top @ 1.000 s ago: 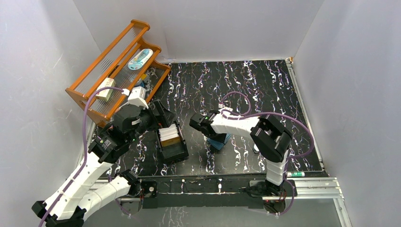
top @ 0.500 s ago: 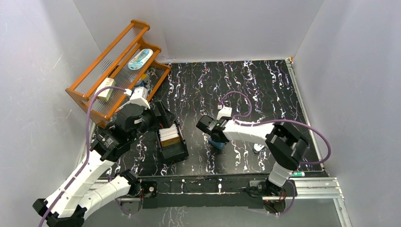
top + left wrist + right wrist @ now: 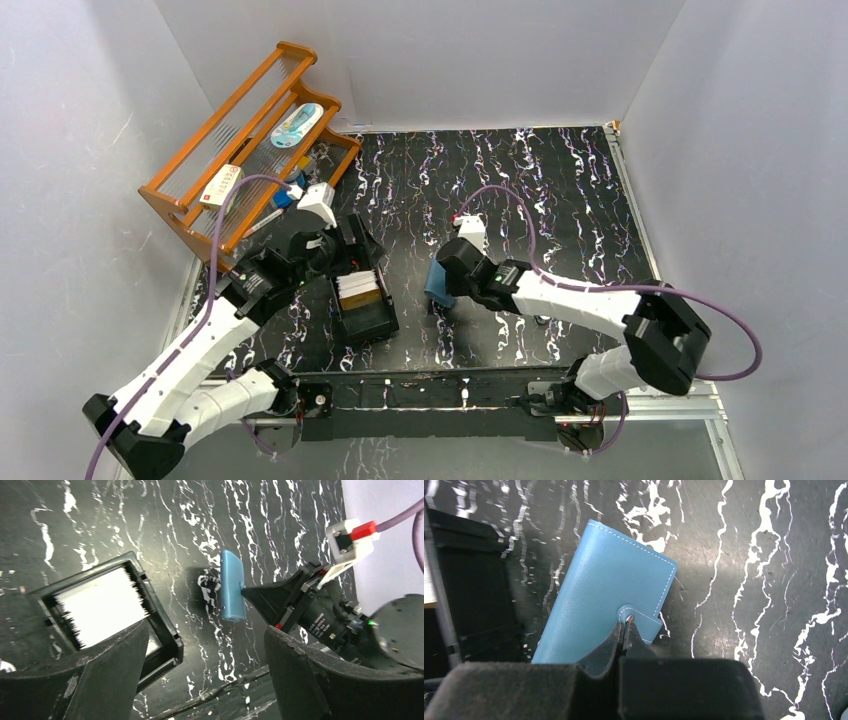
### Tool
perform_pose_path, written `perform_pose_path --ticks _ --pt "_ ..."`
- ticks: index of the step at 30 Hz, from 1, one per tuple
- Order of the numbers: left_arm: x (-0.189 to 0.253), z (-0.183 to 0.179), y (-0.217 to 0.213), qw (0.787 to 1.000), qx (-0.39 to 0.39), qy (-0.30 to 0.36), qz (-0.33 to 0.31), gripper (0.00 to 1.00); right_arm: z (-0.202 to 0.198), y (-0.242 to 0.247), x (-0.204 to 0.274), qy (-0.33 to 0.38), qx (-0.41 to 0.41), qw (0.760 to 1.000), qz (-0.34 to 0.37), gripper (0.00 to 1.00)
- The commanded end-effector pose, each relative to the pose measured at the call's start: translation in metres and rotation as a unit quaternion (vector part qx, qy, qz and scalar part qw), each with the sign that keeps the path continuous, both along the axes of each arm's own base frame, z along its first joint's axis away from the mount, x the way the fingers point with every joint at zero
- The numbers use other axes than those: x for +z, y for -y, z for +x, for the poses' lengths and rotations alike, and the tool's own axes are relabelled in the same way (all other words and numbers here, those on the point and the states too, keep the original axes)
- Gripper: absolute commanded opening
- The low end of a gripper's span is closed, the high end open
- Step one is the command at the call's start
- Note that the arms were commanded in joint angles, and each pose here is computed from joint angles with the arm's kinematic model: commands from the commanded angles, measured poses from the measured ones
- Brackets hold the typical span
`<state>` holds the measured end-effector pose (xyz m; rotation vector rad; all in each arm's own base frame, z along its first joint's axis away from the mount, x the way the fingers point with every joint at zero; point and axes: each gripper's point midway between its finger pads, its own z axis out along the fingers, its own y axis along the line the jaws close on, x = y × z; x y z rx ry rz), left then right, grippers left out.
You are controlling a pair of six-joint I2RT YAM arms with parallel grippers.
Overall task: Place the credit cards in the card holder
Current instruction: Open the card holder at the center of the board.
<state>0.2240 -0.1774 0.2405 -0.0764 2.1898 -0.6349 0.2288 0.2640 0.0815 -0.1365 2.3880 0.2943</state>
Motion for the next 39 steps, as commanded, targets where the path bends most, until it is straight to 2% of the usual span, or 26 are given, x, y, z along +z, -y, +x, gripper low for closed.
perform_pose_path --ticks 1,11,16,20,22,26,27,33,39 --pt "-0.003 -0.005 0.032 0.997 -0.056 -0.027 -0.049 0.83 0.01 -0.019 0.051 0.071 0.033 0.994 0.081 0.0" --pt "-0.026 0.003 0.087 0.982 -0.125 -0.089 -0.112 0.83 -0.001 -0.032 0.123 0.138 0.079 0.966 0.202 0.0" --pt "-0.034 0.007 0.1 0.977 -0.139 -0.102 -0.123 0.81 -0.006 -0.035 0.137 0.142 0.09 0.959 0.226 0.0" --pt "-0.038 0.01 0.105 0.976 -0.143 -0.106 -0.126 0.69 -0.009 -0.035 0.137 0.14 0.097 0.958 0.232 0.0" --pt "-0.041 0.01 0.105 0.976 -0.142 -0.109 -0.125 0.58 -0.009 -0.035 0.135 0.139 0.094 0.958 0.234 0.0" --pt "-0.043 0.008 0.108 0.973 -0.149 -0.113 -0.132 0.17 -0.011 -0.034 0.128 0.13 0.093 0.959 0.233 0.0" --pt "-0.041 0.006 0.108 0.973 -0.153 -0.111 -0.133 0.0 -0.009 -0.027 0.123 0.13 0.077 0.964 0.22 0.0" --pt "-0.038 0.009 0.092 0.982 -0.129 -0.083 -0.109 0.0 0.001 0.027 0.096 0.126 -0.028 0.983 0.131 0.0" --pt "-0.032 0.01 0.093 0.982 -0.131 -0.078 -0.115 0.0 0.0 0.027 0.083 0.11 -0.026 0.985 0.129 0.0"
